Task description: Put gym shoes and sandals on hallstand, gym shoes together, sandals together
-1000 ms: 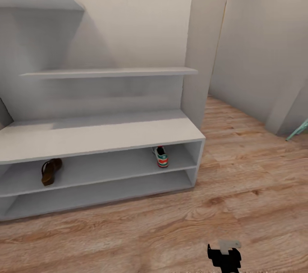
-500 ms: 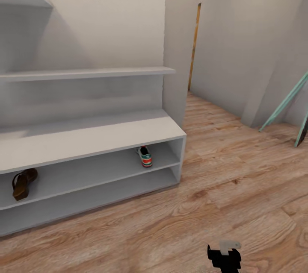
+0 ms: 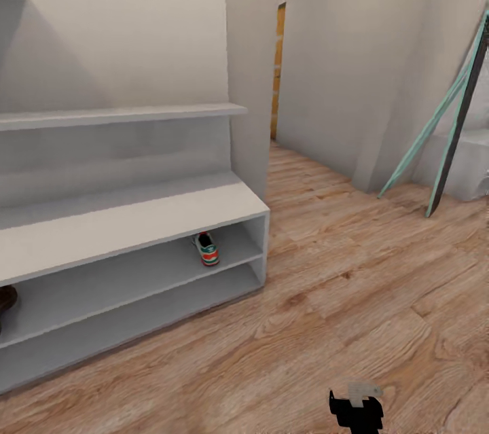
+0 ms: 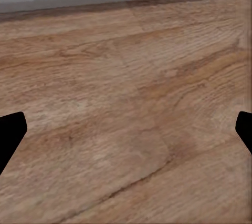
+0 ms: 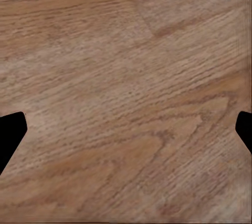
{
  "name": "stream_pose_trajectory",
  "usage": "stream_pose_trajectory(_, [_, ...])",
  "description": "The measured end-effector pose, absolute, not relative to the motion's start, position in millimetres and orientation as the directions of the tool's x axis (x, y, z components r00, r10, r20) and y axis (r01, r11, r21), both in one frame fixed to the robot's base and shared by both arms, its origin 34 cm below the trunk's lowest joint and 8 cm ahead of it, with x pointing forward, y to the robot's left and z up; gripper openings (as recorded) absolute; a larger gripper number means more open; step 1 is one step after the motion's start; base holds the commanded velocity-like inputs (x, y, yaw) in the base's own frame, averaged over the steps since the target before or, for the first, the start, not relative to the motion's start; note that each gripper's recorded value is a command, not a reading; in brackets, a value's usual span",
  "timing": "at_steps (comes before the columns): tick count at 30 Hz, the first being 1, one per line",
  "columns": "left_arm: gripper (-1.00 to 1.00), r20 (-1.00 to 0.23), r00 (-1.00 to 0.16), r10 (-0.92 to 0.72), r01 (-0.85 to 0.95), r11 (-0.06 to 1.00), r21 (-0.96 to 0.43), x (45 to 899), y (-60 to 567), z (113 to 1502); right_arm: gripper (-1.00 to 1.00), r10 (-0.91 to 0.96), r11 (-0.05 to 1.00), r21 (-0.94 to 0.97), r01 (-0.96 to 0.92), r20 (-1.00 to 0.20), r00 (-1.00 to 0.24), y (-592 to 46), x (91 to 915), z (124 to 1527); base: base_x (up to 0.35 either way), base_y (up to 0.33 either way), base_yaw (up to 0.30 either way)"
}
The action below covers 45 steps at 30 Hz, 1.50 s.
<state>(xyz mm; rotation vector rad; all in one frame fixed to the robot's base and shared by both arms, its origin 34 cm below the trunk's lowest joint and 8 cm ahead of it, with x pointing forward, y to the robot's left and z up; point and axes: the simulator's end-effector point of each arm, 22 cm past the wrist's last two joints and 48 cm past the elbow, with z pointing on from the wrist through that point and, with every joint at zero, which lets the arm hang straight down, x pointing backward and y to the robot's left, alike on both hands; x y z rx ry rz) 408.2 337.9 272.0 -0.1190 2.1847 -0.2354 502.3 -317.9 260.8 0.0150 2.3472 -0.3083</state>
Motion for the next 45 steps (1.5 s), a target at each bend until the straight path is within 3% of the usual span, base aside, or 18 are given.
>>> stream_pose_trajectory(20, [1.0, -0.779, -0.603, -0.172, -0.006, 0.977, -0.211, 401.9, 339.1, 264.7, 1.0, -0.076, 0.971, -0.219, 0.101, -0.678, -0.731, -318.8, 494.5, 250.8, -0.213, -0.099, -0.195])
stream_pose_trajectory(45, [1.0, -0.762, -0.623, -0.173, -0.013, 0.977, -0.211, 393.6, 339.4, 256.2, 1.0, -0.076, 0.971, -0.22, 0.094, -0.656, -0.751, -317.9, 485.4, 239.1, -0.016, -0.009, -0.193])
